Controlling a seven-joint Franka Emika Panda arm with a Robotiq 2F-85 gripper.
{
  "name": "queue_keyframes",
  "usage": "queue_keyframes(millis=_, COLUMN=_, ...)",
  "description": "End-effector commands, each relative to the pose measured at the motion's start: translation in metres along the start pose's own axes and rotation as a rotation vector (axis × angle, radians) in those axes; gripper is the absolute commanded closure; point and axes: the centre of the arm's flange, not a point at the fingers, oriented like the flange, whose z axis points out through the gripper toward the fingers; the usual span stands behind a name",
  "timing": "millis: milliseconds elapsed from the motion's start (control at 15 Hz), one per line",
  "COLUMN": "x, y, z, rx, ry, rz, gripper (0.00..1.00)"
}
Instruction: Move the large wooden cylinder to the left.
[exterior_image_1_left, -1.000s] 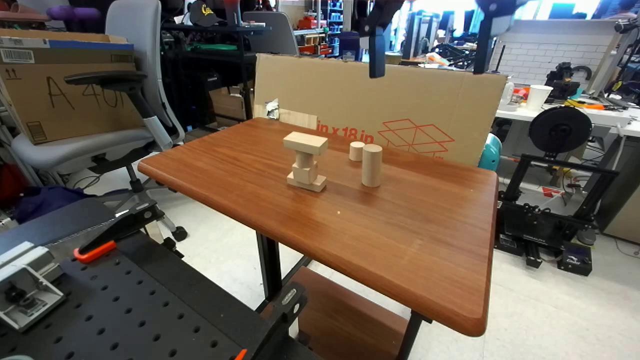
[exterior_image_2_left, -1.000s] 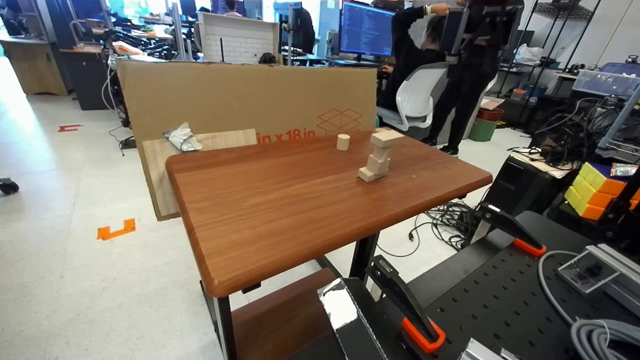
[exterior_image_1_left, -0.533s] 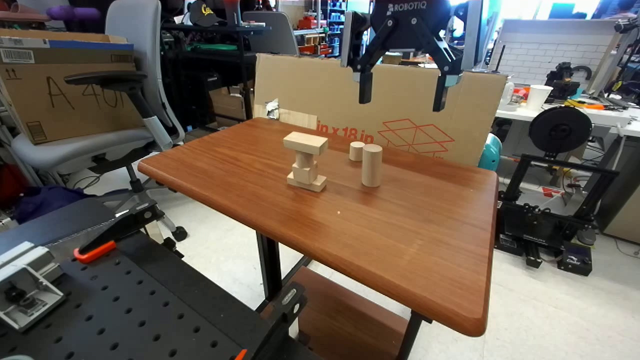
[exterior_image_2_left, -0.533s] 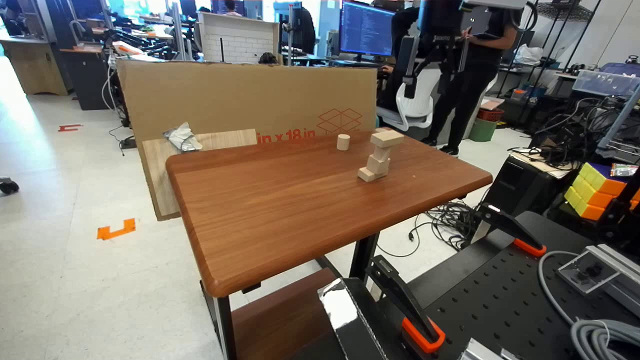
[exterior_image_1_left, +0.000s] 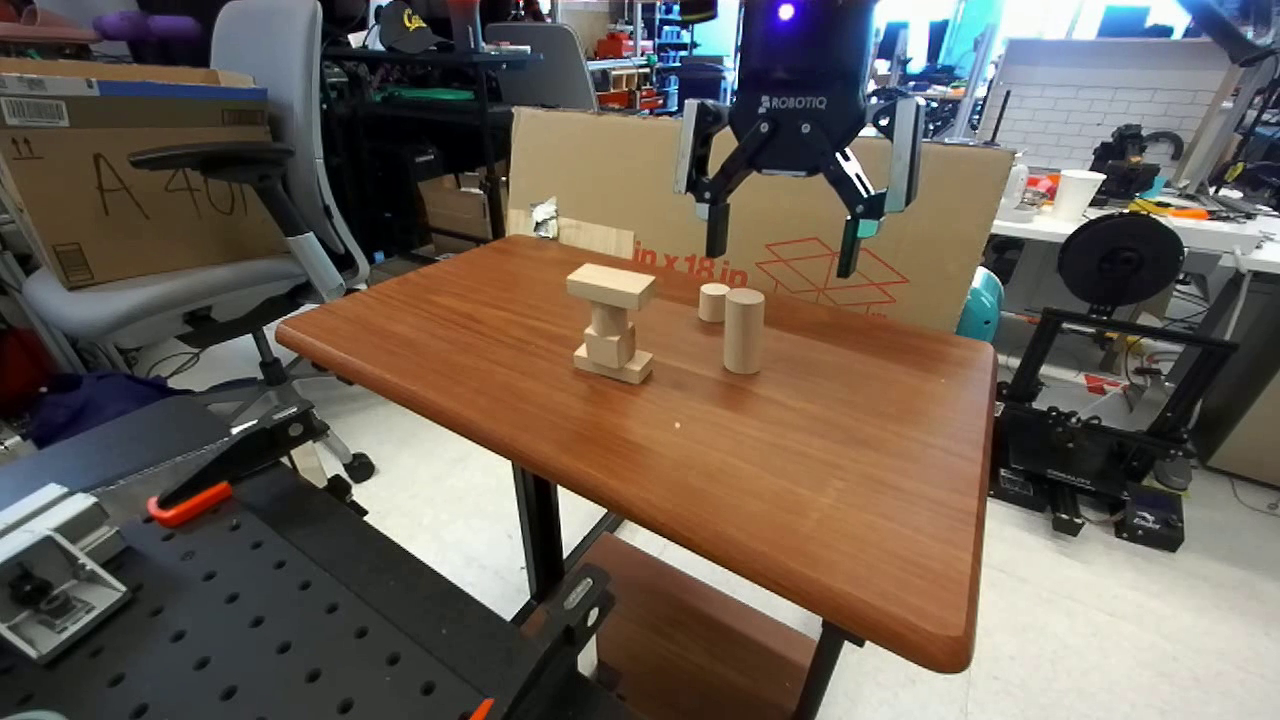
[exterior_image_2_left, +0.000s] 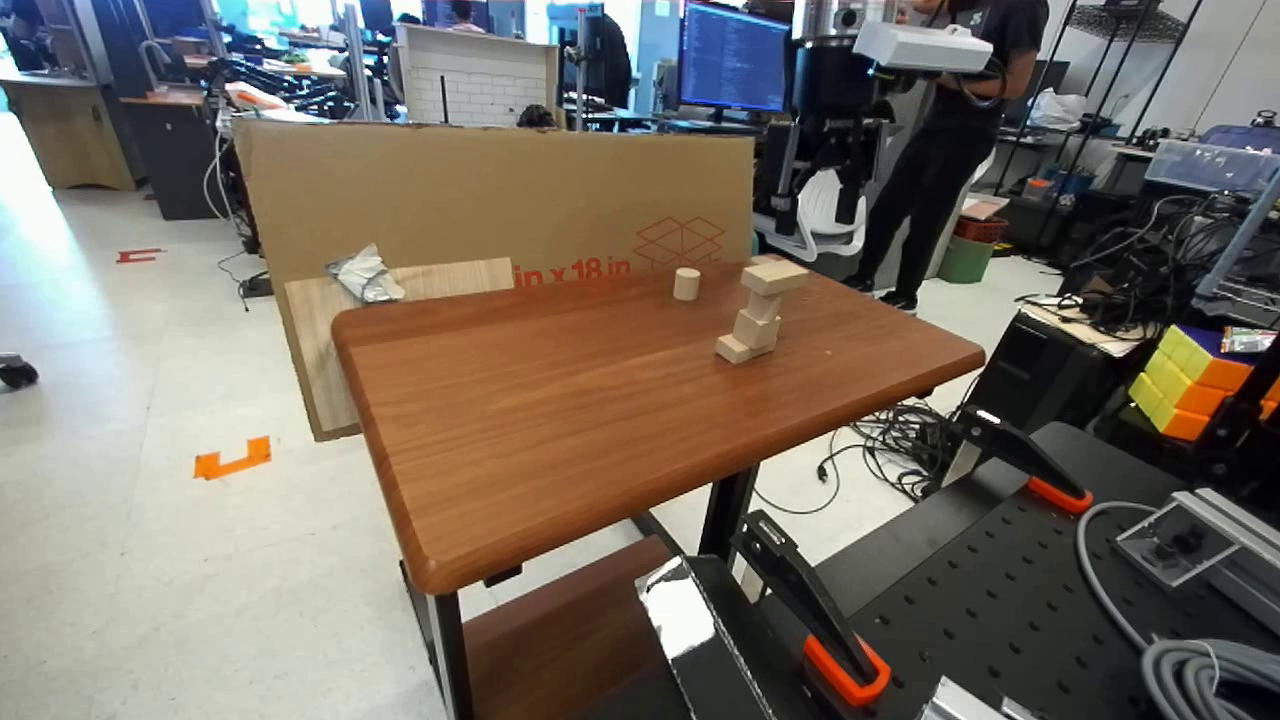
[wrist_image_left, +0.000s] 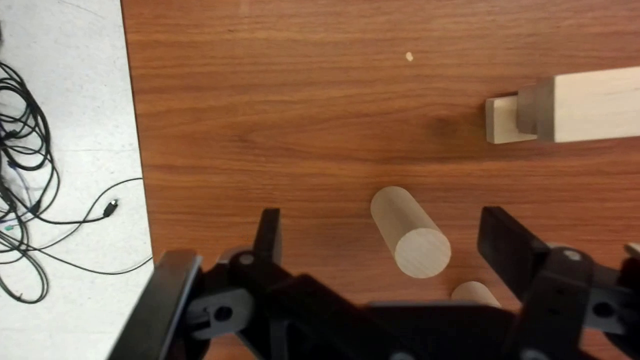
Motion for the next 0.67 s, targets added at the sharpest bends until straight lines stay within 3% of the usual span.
queue_keyframes(millis=0, x=0.015, y=-0.008, z=0.002, rx=0.020, ry=-0.002, rz=-0.048, gripper=0.00)
queue_keyframes(millis=600, x=0.033, y=-0.015, z=0.036, rx=0.011, ry=-0.038, rz=-0.078, gripper=0.00)
